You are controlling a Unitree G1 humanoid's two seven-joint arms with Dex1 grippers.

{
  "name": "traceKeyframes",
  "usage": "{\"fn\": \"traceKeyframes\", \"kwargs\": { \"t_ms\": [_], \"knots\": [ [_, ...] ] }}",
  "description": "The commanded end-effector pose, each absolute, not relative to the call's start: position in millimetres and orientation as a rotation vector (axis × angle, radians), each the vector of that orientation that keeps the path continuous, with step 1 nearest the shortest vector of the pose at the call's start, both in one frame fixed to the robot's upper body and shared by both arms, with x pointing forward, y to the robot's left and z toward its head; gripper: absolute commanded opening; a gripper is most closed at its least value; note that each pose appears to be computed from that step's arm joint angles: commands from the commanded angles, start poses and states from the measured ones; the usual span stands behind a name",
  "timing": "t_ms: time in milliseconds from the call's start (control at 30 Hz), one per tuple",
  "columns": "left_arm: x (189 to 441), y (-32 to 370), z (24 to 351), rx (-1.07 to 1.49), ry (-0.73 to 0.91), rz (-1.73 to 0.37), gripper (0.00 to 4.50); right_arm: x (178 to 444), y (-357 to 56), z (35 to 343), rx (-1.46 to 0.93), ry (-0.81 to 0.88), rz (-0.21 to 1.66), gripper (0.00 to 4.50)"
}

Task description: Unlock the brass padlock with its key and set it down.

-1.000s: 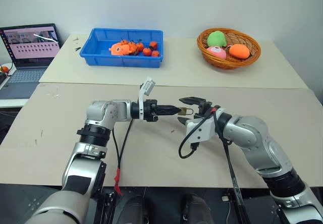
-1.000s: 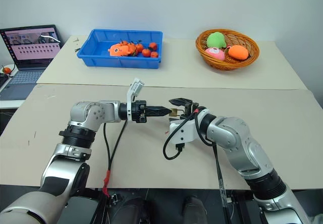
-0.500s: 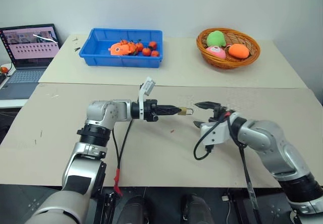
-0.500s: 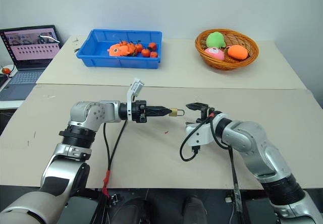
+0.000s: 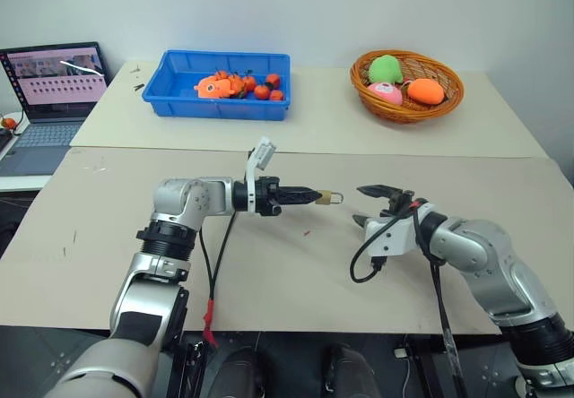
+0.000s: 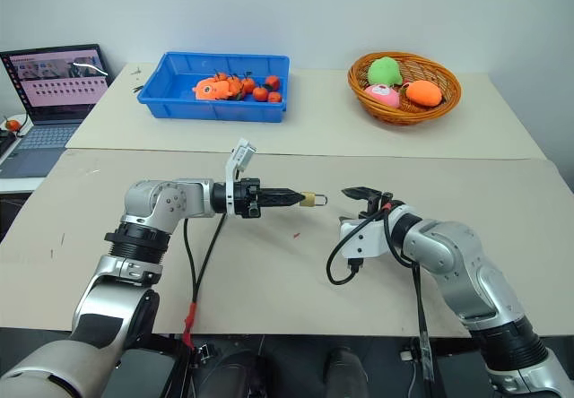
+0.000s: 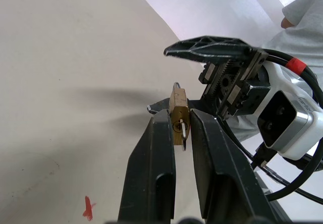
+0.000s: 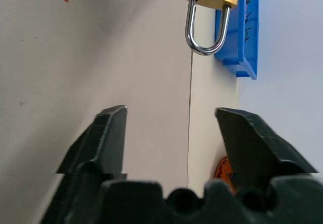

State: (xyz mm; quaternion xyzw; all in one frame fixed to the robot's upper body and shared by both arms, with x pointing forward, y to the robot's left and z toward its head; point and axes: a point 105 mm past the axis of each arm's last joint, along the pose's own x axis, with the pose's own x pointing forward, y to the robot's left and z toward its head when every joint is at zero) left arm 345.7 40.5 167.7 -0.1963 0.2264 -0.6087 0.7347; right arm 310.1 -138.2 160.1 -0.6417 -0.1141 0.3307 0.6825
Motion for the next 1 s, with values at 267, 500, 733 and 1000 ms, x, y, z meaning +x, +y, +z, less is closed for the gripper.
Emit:
{"fn": "traceKeyframes", "kwargs": {
  "t_ms": [267,500,733,1000],
  "knots": [
    [343.1,37.6,180.9,-0.423,0.451,-1.374,0.31,307.5,-135.3,175.1,-1.442,-0.314,0.701,0.02],
    [343.3,37.8,179.9,-0.421,0.455,-1.373,0.31,311.0,-118.7,150.3,-1.431,-0.328,0.693,0.02],
    [343.7,37.7,182.6,-0.491,0.484,-1.363,0.31,316.9,-148.5,123.7,-1.498,-0.377,0.364,0.02],
    [349.6,40.6,187.4,-0.868,0.696,-1.259,0.31,304.6,-148.3,135.1,-1.536,-0.489,0.199,0.02]
  ]
}}
